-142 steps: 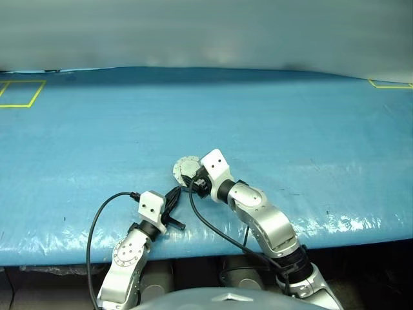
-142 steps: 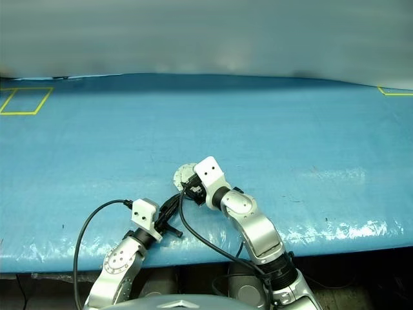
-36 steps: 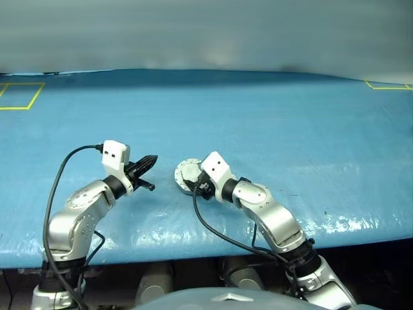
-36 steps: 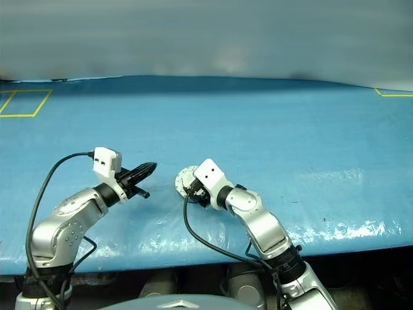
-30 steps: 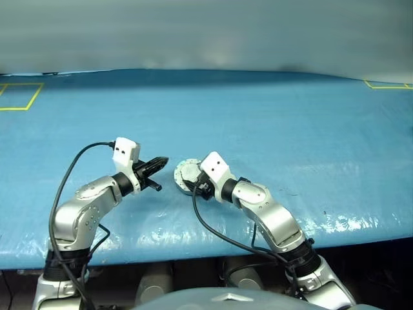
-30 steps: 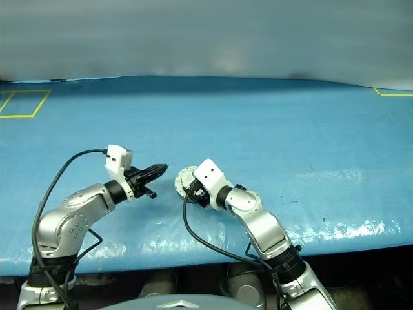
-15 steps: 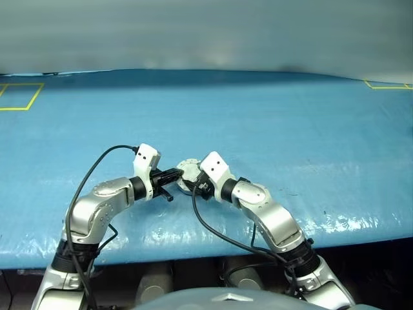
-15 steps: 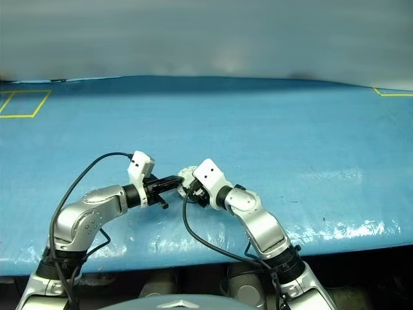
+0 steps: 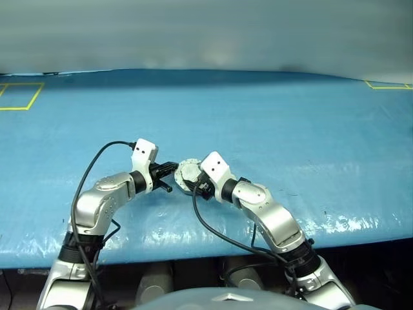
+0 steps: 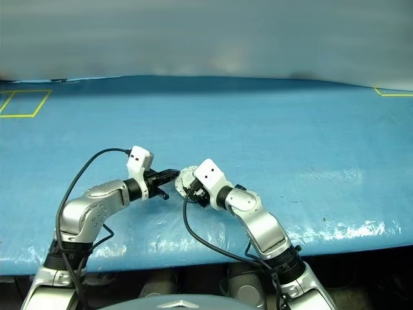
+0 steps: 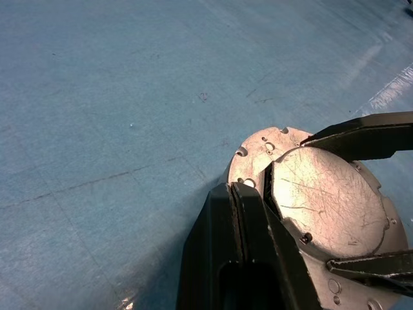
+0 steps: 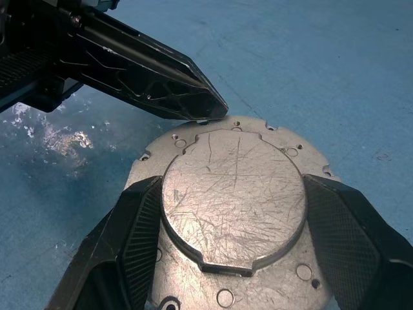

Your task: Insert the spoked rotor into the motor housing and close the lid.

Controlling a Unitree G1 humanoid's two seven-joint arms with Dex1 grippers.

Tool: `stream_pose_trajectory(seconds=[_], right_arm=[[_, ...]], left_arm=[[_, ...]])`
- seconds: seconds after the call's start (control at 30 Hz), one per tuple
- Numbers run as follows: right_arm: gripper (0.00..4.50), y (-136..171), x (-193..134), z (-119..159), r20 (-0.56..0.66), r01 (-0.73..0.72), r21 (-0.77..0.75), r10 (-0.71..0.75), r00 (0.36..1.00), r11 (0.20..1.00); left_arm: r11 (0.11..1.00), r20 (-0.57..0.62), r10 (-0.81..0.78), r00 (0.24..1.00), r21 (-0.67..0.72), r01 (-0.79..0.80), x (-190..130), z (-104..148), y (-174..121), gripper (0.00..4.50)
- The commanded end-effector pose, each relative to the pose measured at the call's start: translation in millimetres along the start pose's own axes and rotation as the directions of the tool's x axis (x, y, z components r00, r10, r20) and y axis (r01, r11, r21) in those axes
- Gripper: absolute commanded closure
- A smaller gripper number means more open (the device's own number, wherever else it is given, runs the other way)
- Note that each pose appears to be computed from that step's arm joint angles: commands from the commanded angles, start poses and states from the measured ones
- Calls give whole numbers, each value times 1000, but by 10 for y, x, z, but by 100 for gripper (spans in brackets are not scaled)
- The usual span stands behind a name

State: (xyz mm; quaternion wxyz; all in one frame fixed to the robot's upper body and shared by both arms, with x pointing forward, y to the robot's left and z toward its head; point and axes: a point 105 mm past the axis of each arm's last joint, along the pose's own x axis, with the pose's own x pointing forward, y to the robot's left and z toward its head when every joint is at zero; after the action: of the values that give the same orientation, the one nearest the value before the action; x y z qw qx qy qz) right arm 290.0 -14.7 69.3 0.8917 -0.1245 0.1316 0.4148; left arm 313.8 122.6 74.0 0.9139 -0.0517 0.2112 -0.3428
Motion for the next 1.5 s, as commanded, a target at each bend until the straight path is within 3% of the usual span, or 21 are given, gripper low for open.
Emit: stream_pose_trajectory(seconds=[0.03, 0.27, 0.57, 0.7, 0.87, 1.0, 1.2, 1.5], right_arm=[[146, 29, -3, -218, -89, 2, 35, 1, 996, 999], [146, 54, -12, -246, -96, 6, 48, -2, 995, 999], [146, 114, -64, -334, -108, -6, 120, 19, 994, 993], [10, 80, -154, -362, -99, 28, 136, -15, 995, 990], [2, 155, -440, -271, -16, -24, 156, 27, 1000, 987], [2, 177, -670, -175, 53, -43, 264, 30, 998, 964], [2, 74, -705, -190, 78, 52, 572, -118, 990, 818], [2, 13, -411, -123, 168, -57, 889, -207, 964, 455]], left_arm=[[999, 3, -45, 999, 17, 45, 54, 31, -90, 450], [987, -49, -153, 987, 31, 155, 84, -42, -290, 450], [994, -86, -92, 992, 53, 97, 79, -90, -201, 450], [994, -84, -89, 993, 51, 93, 69, -87, -181, 450], [995, -74, -76, 994, 58, 81, 47, -67, -135, 450], [994, -69, -83, 994, 67, 88, 38, -39, -147, 450], [993, -51, -88, 995, 78, 92, 47, -8, -146, 450], [992, -48, -99, 994, 76, 102, 63, -28, -176, 450]])
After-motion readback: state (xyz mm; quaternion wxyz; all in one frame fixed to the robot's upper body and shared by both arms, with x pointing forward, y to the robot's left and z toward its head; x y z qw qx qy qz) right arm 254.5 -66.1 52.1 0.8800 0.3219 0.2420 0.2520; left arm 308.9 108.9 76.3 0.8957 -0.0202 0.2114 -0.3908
